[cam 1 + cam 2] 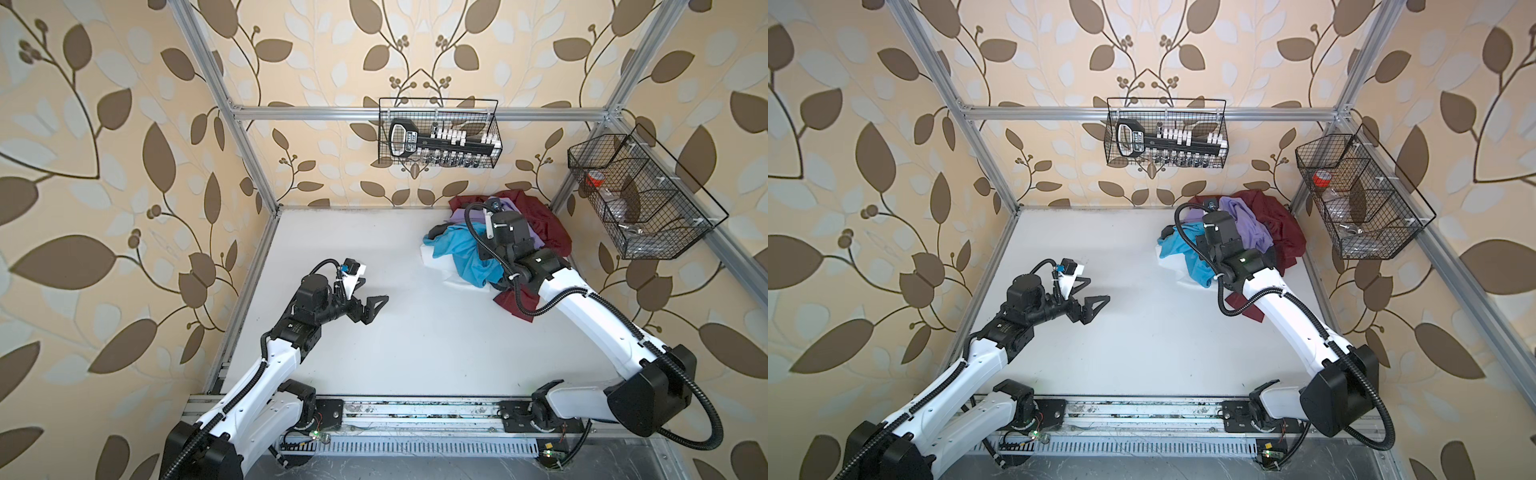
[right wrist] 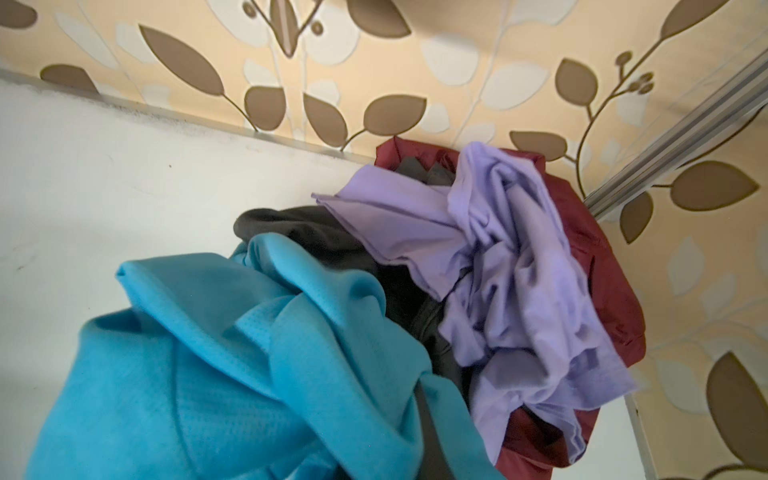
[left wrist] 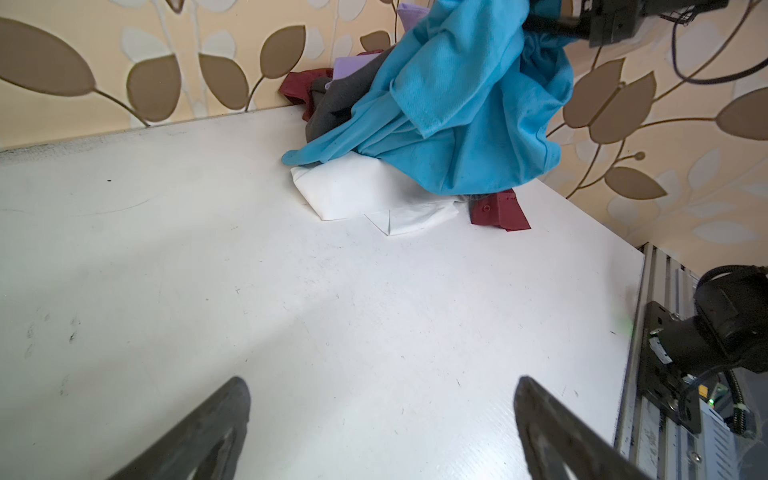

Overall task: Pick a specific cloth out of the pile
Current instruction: 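Close the right gripper on the turquoise cloth and lift it up from the pile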

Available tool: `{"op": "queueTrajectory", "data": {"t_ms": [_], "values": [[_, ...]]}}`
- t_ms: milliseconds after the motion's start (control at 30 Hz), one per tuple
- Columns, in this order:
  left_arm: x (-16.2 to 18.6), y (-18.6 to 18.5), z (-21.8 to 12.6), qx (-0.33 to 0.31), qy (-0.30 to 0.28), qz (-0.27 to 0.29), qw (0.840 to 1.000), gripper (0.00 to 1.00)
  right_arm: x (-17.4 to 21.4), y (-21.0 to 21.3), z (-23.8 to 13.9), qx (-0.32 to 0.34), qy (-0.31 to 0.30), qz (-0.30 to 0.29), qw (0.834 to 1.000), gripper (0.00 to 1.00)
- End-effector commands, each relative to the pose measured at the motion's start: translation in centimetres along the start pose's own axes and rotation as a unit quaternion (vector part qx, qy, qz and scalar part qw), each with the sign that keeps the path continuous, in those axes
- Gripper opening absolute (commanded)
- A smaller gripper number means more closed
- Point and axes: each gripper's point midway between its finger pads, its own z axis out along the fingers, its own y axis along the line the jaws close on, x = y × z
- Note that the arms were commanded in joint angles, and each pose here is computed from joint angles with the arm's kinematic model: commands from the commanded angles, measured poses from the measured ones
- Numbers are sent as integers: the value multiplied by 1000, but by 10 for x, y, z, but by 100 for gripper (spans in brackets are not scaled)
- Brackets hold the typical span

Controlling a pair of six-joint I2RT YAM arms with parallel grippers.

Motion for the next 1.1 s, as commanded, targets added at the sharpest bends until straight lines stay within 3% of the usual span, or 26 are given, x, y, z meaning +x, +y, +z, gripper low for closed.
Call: {"op": "queueTrajectory", "data": {"t_ms": [0,433,1067], "values": [[-20,-6,-5,2,-23,28,999,99,-47,-20,-28,26,-69,17,997,0],[-21,-6,-6,1,-26,30,999,99,-92,-33,-57,29,-131,38,990,0],[-22,-7,-9,-7,-33,39,999,99,-158,-32,-125,-39,-233,75,969,0]]}}
